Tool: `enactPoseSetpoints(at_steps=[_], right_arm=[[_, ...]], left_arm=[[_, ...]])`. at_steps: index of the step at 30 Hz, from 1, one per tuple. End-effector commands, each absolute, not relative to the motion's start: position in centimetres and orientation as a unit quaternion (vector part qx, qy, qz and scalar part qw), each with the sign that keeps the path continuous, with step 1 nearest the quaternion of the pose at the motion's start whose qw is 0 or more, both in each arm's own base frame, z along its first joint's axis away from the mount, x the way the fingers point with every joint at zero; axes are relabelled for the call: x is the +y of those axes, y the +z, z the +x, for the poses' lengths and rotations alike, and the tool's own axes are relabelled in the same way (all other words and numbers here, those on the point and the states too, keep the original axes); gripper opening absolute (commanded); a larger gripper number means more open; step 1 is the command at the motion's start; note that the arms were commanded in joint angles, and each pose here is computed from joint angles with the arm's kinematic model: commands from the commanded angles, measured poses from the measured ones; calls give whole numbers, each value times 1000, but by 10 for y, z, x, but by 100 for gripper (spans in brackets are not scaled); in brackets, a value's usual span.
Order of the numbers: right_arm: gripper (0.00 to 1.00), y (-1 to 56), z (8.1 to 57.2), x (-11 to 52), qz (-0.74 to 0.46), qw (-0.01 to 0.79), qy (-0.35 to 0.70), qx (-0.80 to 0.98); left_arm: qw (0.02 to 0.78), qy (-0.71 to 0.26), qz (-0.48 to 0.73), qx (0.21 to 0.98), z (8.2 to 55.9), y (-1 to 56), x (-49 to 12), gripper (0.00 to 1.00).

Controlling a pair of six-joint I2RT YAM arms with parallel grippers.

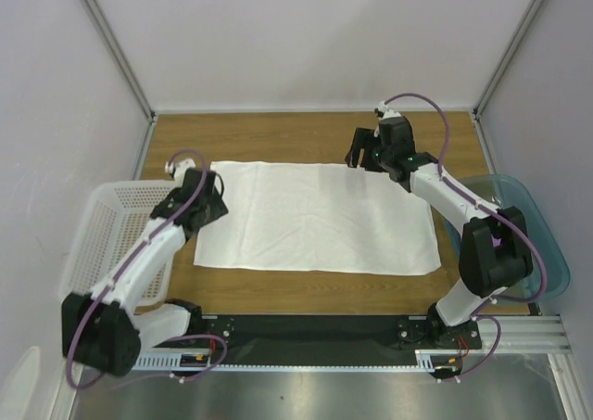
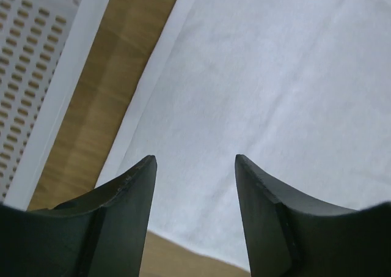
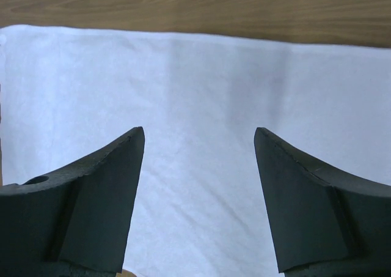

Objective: Fold and stack the towels
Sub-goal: Fold the towel

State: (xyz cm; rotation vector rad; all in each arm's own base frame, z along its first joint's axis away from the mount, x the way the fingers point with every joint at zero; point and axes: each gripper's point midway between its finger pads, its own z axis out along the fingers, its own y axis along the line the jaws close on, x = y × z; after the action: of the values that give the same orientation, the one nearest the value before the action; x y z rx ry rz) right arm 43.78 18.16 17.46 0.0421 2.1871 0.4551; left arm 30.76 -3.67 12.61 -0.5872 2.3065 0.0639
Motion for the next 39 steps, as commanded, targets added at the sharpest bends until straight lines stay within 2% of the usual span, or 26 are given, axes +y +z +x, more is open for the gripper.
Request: enactPoseSetpoints(at_steps=[1,6,13,16,22,27,37,39], right_arm=[[78,189,423,197,23,444,231,865],[79,168,395,197,19,421,235,876],[79,157,377,192,14,408,233,883],[79,159,376,192,9,410,234,881],[79,158,374,192,5,406,234,883],[79,155,371,186,5,404,223,887],[79,154,370,184,6,399,221,890],[79,153,371,181,8,399,217,891]], left_arm=[[359,-17,-254,898,257,125,-45,61],[326,16,-315,891,210,96,-25,63],[289,63,-399,868,190,62,-10,65],[275,92,-426,857,182,48,-3,70],[271,129,-466,832,178,30,10,72],[279,129,-490,816,180,23,15,69],[278,150,-513,798,185,20,20,52],[272,164,-517,795,184,20,21,52]])
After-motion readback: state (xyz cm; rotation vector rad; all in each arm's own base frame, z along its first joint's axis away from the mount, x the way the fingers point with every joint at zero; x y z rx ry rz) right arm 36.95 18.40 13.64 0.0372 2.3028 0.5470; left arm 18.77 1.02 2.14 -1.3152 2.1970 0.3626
